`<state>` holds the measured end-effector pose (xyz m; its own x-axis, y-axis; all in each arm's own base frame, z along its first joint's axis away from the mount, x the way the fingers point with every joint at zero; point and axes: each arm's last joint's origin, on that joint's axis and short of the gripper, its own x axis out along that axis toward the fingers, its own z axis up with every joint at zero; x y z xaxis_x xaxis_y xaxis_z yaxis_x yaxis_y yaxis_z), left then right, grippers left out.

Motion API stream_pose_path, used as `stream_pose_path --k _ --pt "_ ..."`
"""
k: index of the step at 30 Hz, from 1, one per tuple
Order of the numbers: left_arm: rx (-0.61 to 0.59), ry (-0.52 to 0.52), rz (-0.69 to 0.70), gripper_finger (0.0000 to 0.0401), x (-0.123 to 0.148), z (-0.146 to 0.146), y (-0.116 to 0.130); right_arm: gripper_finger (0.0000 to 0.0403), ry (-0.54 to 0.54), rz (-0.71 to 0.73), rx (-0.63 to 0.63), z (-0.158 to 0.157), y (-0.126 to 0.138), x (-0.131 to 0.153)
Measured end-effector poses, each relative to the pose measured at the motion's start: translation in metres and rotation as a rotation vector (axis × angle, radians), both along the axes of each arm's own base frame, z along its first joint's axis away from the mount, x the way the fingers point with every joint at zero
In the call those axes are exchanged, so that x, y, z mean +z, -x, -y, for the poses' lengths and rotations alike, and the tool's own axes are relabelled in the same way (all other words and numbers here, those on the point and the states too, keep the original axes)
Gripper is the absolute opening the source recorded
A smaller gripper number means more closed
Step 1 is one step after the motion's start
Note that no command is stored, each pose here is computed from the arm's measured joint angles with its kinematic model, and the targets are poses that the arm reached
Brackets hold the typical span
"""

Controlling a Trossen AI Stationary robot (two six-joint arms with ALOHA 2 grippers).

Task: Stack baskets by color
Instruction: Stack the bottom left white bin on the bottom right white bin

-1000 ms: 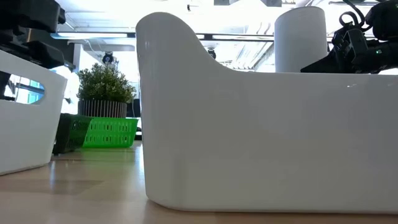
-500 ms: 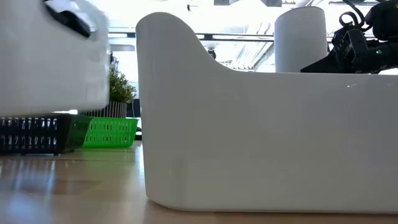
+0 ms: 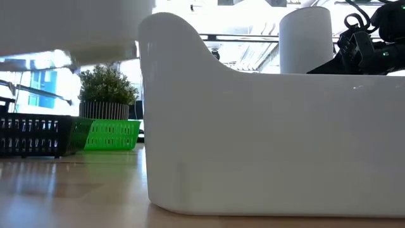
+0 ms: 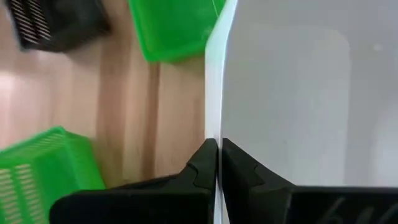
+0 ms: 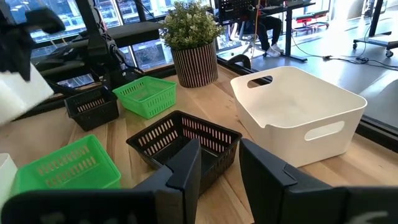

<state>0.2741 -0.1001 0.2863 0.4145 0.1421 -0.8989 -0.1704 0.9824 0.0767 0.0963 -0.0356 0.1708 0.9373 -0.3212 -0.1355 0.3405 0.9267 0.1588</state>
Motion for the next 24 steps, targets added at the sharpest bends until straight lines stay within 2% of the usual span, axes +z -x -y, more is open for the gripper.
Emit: stream_pose_path --k 8,15,24 --pt "0.042 0.023 0.171 0.0000 0.055 -0.021 -0.017 0.0098 0.000 0.000 0.000 0.000 0.000 0.000" --pt "0.001 0.014 0.344 0.0000 0.096 -0.038 -0.028 0.0098 0.000 0.000 0.000 0.000 0.000 0.000" --pt "-0.113 0.041 0.521 0.0000 0.122 -0.045 -0.039 0.0098 0.000 0.000 0.000 0.000 0.000 0.000"
